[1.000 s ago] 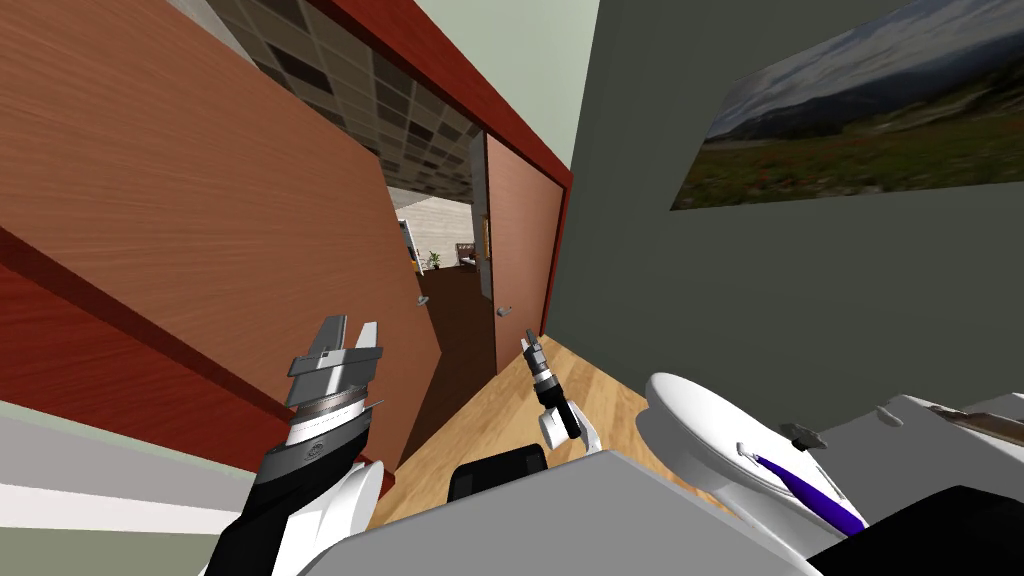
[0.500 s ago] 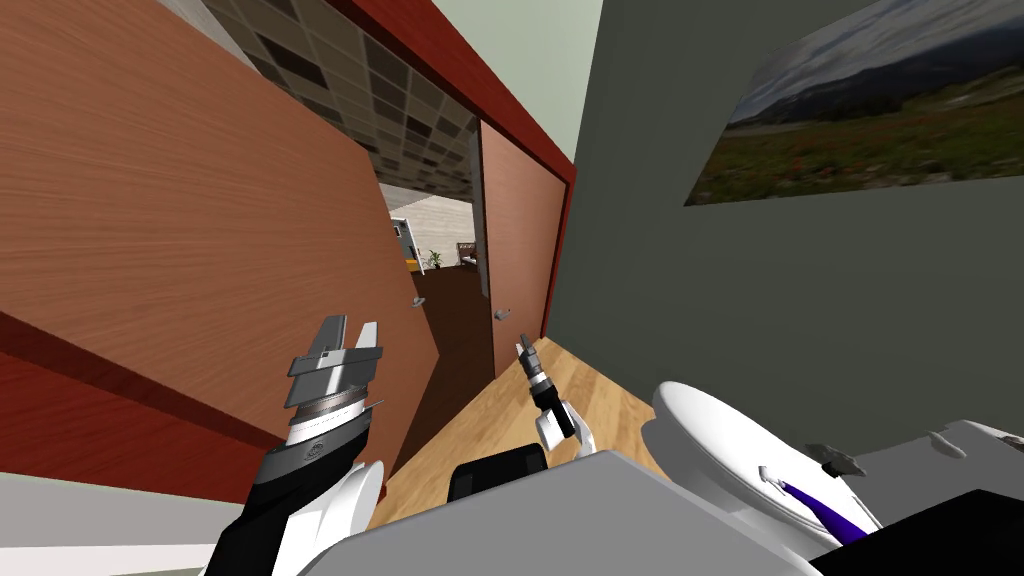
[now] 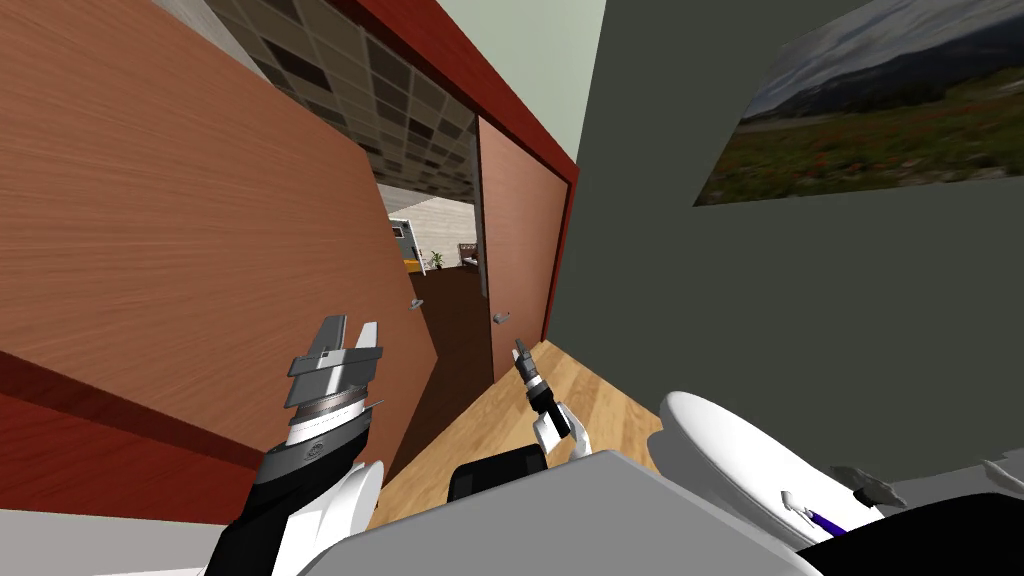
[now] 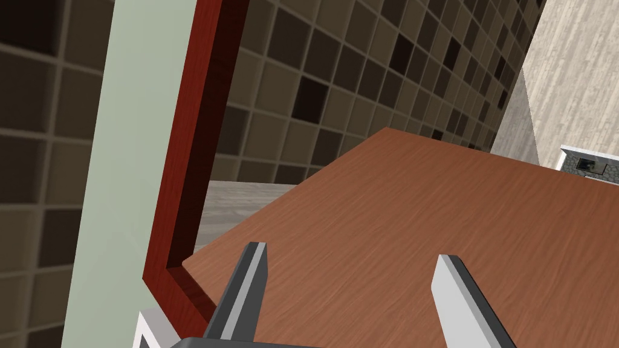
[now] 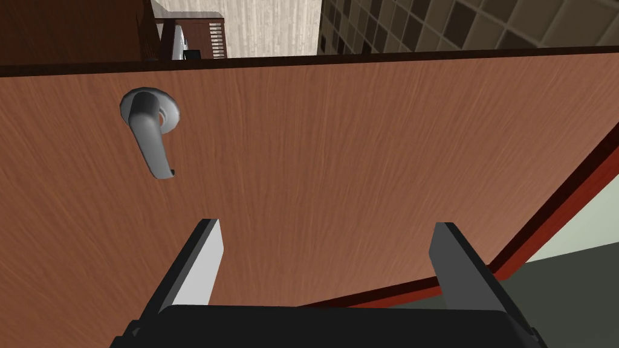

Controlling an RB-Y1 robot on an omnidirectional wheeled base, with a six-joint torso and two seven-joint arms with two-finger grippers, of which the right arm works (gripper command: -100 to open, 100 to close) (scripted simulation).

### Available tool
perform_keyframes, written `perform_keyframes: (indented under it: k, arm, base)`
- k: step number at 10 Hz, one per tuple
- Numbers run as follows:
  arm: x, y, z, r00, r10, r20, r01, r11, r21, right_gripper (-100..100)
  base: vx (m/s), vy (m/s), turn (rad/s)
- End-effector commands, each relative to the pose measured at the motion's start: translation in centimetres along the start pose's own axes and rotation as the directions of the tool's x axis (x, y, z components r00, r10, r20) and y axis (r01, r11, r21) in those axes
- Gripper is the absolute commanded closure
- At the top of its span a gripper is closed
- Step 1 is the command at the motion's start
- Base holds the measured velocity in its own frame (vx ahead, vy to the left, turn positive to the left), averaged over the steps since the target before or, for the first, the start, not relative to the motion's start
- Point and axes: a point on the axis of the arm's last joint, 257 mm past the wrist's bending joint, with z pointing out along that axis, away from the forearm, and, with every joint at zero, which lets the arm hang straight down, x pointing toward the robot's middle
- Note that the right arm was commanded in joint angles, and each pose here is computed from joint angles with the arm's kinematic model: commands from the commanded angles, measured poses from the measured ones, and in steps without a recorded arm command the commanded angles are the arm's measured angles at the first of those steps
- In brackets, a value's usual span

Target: Push the door open

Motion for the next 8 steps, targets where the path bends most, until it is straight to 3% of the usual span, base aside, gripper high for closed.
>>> perform_keyframes:
  k: [1,8]
  arm:
    - [0.5,-1.2,-0.06,1.0,0.007,-0.017,-0.007,1.0,0.018,-100]
    - [2.3,-5.3,-0.61,0.997,0.026,-0.071,-0.02,0.995,0.095,-100]
  base:
    - [0.095,-0.082,0.026]
    - [0.08,-0.056,0.025]
